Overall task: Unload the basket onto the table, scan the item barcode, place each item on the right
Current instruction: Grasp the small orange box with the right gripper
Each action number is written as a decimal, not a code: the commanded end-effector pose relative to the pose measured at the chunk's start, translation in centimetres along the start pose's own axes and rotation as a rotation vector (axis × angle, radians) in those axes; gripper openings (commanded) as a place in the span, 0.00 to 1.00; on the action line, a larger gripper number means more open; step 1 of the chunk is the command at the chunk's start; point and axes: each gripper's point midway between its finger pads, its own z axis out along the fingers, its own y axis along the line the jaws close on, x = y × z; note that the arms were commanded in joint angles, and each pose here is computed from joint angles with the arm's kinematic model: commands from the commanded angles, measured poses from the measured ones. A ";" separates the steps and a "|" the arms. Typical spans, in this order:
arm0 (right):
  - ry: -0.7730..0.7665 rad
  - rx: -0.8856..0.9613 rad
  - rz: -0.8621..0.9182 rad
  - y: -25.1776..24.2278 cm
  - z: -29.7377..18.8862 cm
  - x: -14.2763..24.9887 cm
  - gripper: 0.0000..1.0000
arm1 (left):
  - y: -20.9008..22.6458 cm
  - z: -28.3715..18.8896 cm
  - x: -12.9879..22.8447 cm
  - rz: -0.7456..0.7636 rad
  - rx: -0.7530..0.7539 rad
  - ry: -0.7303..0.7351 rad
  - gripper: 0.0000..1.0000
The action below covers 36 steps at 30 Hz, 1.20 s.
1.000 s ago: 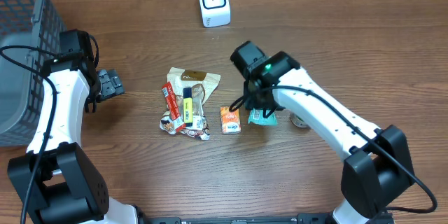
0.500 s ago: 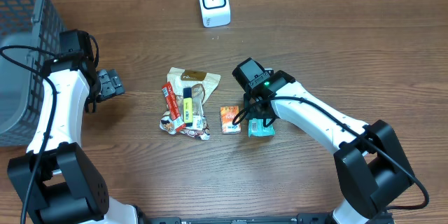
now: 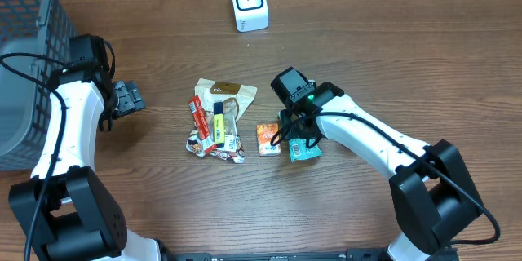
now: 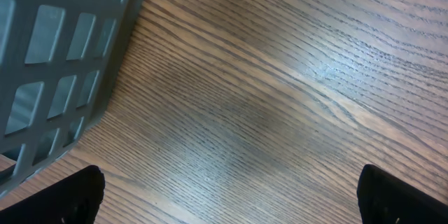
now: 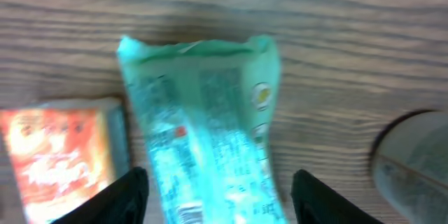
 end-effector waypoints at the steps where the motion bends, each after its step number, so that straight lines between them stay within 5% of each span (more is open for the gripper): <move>1: 0.044 -0.174 -0.031 3.2 -1.5 0.3 0.55 | 0.3 -1.0 -0.8 0.004 -0.005 -0.036 1.00; 14: 0.103 -0.280 -0.033 4.9 -1.8 1.4 0.41 | 0.3 -1.0 -0.8 0.004 -0.005 -0.036 1.00; 36: 0.078 -0.315 -0.011 5.5 0.1 1.4 0.39 | 0.3 -1.0 -0.8 0.004 -0.005 -0.036 1.00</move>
